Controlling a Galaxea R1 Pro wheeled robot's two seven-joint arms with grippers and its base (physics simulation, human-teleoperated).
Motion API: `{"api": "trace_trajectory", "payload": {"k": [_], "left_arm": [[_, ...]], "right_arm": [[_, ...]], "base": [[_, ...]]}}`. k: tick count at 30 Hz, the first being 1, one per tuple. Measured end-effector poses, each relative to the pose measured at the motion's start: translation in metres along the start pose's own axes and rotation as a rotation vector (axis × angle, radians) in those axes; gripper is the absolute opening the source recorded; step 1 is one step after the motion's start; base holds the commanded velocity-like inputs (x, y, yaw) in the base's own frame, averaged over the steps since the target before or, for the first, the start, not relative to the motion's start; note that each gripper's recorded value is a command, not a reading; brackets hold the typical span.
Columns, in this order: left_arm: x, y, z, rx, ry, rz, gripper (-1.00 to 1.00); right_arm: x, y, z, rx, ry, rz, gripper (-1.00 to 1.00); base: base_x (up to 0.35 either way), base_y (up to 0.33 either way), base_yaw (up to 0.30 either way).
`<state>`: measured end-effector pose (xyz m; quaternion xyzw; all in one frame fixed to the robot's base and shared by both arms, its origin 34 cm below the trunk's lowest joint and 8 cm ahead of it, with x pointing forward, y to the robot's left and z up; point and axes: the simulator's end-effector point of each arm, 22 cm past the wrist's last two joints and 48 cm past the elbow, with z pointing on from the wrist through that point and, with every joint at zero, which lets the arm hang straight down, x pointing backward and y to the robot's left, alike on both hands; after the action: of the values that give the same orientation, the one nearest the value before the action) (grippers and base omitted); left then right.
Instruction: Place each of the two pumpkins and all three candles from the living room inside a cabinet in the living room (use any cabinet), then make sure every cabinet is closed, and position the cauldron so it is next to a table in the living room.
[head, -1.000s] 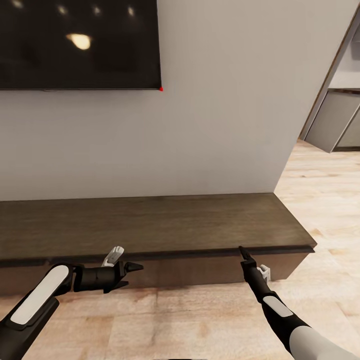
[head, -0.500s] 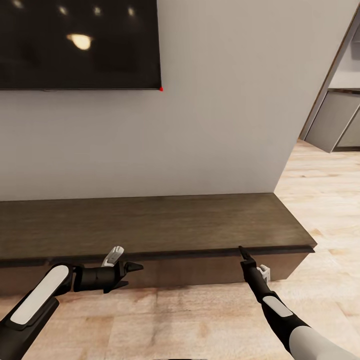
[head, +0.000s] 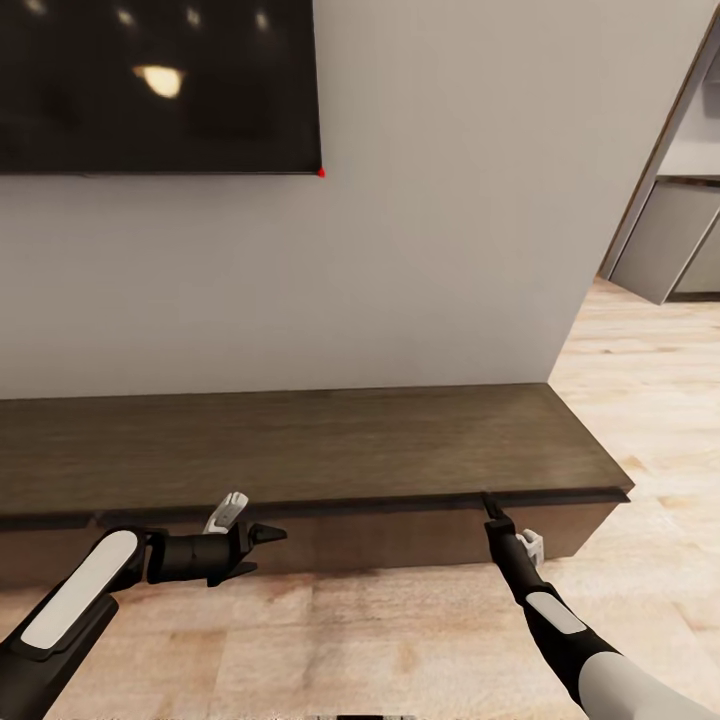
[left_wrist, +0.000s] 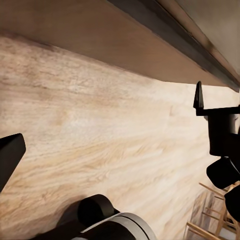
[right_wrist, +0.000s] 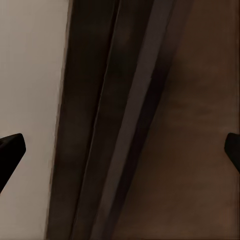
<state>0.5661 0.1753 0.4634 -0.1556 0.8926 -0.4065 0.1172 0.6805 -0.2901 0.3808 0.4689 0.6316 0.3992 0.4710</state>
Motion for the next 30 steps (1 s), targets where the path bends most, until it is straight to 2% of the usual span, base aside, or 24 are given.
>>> {"api": "trace_trajectory", "payload": {"k": [8, 30], "left_arm": [[0.0043, 0.0086, 0.0064, 0.001, 0.001, 0.001, 1.00], [0.0044, 0.0094, 0.0065, 0.000, 0.001, 0.000, 1.00]], "right_arm": [[0.0026, -0.0113, -0.0003, 0.000, -0.001, -0.001, 1.00], [0.0030, -0.0105, -0.0001, -0.002, 0.001, -0.004, 1.00]], "base": [[0.000, 0.000, 0.000], [0.009, 0.000, 0.000]]}}
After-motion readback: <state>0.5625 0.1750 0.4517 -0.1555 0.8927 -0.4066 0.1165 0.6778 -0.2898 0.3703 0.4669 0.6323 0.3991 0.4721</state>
